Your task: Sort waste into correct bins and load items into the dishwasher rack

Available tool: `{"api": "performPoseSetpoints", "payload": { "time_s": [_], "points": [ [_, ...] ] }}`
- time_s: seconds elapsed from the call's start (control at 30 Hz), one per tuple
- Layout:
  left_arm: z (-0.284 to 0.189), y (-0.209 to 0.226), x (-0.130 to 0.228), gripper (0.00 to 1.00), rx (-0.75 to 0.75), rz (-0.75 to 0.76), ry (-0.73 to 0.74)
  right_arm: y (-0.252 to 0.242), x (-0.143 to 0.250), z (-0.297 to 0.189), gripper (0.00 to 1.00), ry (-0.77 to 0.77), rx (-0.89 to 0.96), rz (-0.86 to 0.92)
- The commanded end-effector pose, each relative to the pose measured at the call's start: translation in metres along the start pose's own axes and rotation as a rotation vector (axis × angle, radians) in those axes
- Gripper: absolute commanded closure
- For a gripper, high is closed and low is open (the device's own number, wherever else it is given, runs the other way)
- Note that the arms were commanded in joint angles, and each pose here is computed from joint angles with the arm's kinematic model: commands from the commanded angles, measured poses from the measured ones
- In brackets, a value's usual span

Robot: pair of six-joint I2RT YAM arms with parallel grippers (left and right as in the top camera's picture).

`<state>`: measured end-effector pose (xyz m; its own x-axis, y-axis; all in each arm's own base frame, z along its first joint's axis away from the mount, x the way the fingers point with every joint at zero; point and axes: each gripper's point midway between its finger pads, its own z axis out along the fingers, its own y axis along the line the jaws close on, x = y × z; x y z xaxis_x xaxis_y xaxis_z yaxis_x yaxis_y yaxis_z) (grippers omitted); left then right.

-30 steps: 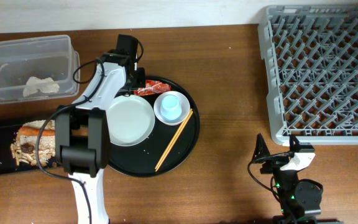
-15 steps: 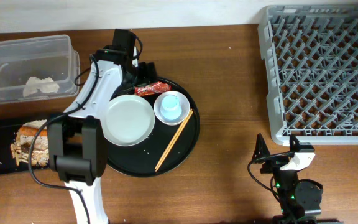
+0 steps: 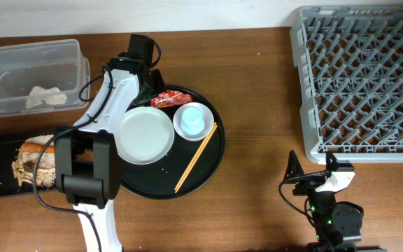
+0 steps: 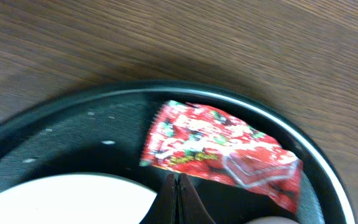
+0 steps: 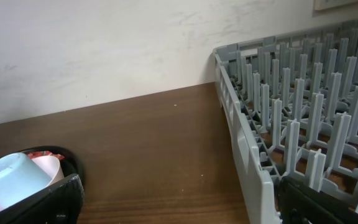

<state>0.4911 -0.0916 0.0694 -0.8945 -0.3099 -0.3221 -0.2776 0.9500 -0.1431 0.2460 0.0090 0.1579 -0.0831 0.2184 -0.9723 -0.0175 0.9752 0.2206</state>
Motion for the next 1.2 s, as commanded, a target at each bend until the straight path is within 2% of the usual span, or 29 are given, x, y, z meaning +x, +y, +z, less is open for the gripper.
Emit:
{"api": "performPoseSetpoints", "payload": {
  "time_s": [0.0, 0.13, 0.5, 0.73, 0.9, 0.93, 0.97, 1.0, 1.03, 1.1, 1.17],
  "points": [
    [0.021, 0.014, 0.008, 0.99, -0.082, 0.056, 0.02, -0.001, 0.002, 0.0, 0.02, 0.002, 0.004, -0.01],
    [0.041, 0.022, 0.024, 1.0, -0.114, 0.087, 0.088, -0.001, 0.002, 0.0, 0.02, 0.002, 0.004, -0.01],
    [0.036, 0.036, 0.057, 1.0, -0.162, 0.094, 0.232, -0.001, 0.002, 0.0, 0.02, 0.002, 0.004, -0.01],
    [0.005, -0.001, 0.062, 1.0, 0.051, 0.059, 0.276, -0.001, 0.002, 0.0, 0.02, 0.002, 0.004, -0.01],
    [0.002, -0.012, 0.049, 0.99, 0.077, -0.19, 0.23, -0.001, 0.002, 0.0, 0.02, 0.002, 0.004, -0.01],
    [0.005, -0.013, 0.049, 0.97, 0.073, -0.225, 0.231, -0.001, 0.002, 0.0, 0.02, 0.002, 0.004, -0.01],
    [0.008, -0.013, 0.05, 0.85, 0.065, -0.273, 0.236, -0.001, 0.002, 0.0, 0.02, 0.002, 0.004, -0.01],
    [0.011, -0.014, 0.05, 0.63, 0.063, -0.299, 0.238, -0.001, 0.002, 0.0, 0.02, 0.002, 0.004, -0.01],
    [0.016, -0.015, 0.051, 0.57, 0.06, -0.32, 0.24, -0.001, 0.002, 0.0, 0.02, 0.002, 0.004, -0.01],
    [0.024, -0.019, 0.053, 0.56, 0.061, -0.329, 0.242, -0.001, 0.002, 0.0, 0.02, 0.002, 0.004, -0.01],
    [0.028, -0.022, 0.058, 0.48, 0.051, -0.356, 0.255, -0.001, 0.002, 0.0, 0.02, 0.002, 0.004, -0.01]
  ]
}}
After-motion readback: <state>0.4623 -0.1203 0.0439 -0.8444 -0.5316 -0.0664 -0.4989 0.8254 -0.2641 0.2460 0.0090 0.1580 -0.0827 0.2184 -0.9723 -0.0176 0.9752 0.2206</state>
